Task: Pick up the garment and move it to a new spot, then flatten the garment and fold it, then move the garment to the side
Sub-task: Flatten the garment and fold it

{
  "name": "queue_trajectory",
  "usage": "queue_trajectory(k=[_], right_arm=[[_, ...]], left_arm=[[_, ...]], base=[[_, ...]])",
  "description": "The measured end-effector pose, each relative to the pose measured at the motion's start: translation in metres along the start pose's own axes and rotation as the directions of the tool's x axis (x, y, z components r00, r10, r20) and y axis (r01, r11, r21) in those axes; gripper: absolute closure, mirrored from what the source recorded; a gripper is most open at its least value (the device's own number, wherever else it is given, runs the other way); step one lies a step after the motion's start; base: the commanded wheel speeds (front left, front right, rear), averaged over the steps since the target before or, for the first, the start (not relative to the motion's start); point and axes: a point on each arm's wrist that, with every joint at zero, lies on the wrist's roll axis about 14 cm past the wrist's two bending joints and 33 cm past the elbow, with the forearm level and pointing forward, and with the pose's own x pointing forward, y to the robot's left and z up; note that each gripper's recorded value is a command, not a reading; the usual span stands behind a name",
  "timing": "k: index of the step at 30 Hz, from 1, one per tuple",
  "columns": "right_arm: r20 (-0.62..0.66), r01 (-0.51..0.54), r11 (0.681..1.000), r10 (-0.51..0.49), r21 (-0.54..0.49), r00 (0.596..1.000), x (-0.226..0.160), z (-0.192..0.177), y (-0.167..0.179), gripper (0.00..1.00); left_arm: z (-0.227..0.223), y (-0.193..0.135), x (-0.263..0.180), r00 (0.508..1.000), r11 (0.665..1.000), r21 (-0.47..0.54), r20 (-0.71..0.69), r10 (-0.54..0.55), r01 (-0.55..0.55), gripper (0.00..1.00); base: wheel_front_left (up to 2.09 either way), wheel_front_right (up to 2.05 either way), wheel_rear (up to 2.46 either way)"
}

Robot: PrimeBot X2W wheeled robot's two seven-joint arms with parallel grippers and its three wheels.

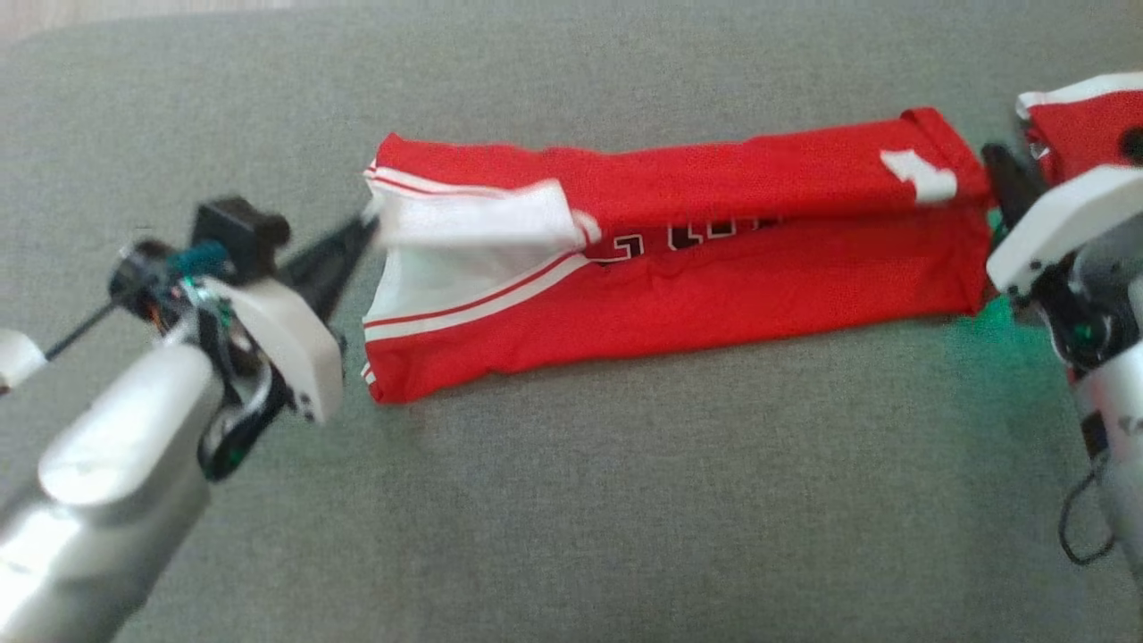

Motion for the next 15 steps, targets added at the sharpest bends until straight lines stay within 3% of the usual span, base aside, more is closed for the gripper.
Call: queue_trajectory(k=[8, 15], right_arm=[[-0.165, 0.006, 0.999, -0.015, -0.053, 0.986, -0.020, -0.030, -0.013, 1.00], [-0.240, 0.000, 0.997, -0.018, -0.075, 0.971, -0.022, -0.042, -0.019, 1.00]], left_arm=[[-0.040, -0.031, -0.025, 0.983, 0.998, 0.000, -0.172, -0.066, 0.067, 1.00], [-0.057, -0.046, -0.027, 0.970, 0.995, -0.027, -0.224, -0.098, 0.095, 1.00]], base=[[0.00, 0.00, 0.00], [0.00, 0.00, 0.00]])
